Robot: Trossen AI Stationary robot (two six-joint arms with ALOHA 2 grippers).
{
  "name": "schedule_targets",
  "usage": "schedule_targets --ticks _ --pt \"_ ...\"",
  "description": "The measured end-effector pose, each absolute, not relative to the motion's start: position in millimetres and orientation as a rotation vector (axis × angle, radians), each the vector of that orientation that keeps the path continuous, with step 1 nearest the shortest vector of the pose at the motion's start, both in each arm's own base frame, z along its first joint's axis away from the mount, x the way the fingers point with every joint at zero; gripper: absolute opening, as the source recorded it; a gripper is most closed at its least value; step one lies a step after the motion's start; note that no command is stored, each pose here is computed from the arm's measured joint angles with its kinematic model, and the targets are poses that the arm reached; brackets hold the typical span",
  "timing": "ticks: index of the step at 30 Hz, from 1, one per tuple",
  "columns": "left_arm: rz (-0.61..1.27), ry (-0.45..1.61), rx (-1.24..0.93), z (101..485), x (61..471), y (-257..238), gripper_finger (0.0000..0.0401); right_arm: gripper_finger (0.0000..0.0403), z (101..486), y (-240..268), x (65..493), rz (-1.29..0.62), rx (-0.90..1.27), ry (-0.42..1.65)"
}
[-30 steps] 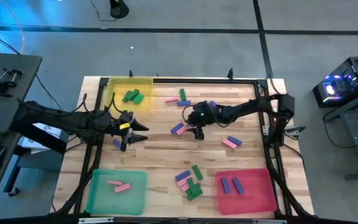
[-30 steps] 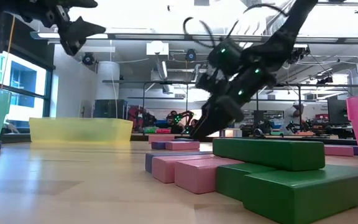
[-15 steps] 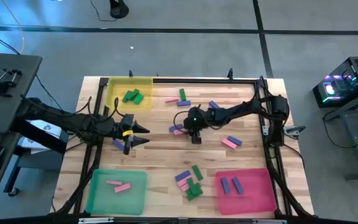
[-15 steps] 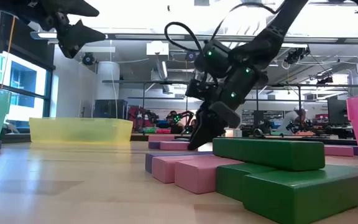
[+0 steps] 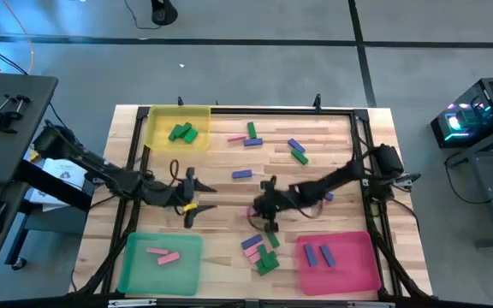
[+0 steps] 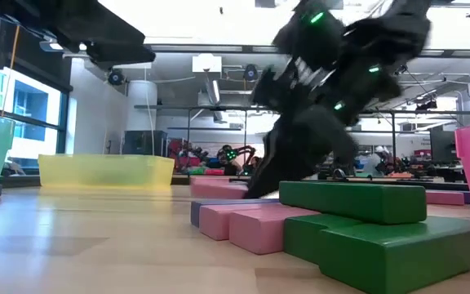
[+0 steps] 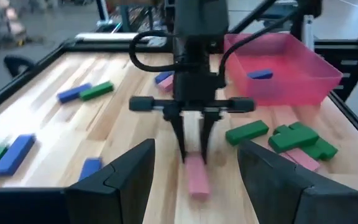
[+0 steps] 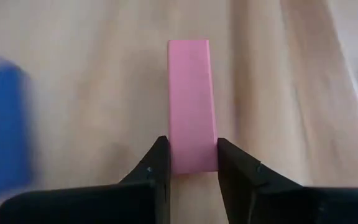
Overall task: Sort blocks
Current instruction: Put the pink block into the green bin
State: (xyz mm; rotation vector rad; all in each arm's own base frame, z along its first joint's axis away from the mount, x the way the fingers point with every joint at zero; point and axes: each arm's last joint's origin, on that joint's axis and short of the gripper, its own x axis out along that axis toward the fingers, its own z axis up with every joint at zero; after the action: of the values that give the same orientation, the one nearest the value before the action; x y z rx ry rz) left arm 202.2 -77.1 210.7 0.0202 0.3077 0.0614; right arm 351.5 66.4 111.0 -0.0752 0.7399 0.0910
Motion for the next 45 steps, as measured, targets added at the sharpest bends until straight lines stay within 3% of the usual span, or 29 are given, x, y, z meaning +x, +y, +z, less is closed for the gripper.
schedule_targets --ticks 9,13,23,32,45 --pt "0.000 0.144 0.103 195 230 -104 0.0215 0.0067 149 135 321 -0.006 -0.075 0.112" --pt "0.004 0.055 0.085 190 241 -108 0.0215 0.0067 167 148 317 0.006 -0.135 -0.054" --pt "-0.096 -0.124 0.095 203 272 -129 0.0215 0.0067 197 154 336 -0.003 -0.175 -0.155" --pt "-0.118 -0.233 0.124 219 271 -141 0.0215 0.0067 205 158 335 -0.021 -0.177 -0.203" --pt "-0.129 -0.241 0.054 222 275 -139 0.0215 0.0067 204 157 335 -0.035 -0.161 -0.192"
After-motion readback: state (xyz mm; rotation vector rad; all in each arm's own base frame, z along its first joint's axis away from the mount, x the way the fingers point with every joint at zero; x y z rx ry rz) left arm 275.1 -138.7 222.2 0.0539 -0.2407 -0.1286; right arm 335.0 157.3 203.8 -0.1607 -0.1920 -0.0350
